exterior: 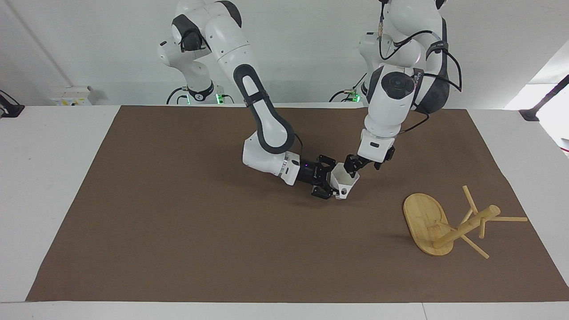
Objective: Hang cup on rack
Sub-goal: 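Carry the cup with the right gripper while the left gripper grasps it, then open the right gripper and withdraw it while the left gripper holds the cup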
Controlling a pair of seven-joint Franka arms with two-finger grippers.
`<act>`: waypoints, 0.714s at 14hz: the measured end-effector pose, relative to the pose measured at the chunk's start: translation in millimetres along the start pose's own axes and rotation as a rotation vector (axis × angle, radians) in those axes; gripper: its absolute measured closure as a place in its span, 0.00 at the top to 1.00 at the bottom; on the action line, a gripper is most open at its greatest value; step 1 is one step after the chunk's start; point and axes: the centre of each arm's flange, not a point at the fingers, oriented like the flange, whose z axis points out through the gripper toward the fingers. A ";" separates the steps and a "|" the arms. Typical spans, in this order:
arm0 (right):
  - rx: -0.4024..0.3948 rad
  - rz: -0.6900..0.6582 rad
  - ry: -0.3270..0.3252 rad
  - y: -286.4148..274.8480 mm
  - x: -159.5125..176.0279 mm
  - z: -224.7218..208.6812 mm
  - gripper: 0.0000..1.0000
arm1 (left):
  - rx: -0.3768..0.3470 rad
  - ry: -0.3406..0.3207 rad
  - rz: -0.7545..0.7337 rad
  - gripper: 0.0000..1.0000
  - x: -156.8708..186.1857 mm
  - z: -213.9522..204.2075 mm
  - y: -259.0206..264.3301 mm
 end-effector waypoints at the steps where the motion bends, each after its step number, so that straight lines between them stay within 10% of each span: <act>1: 0.000 0.000 0.000 -0.1 -0.2 0.0 0.78 | -0.004 -0.009 -0.012 0.66 -3.2 2.5 2.5; 10: 0.002 0.001 -0.005 -2.3 -2.5 1.2 0.78 | -0.059 -0.036 -0.087 0.03 -7.9 11.4 6.8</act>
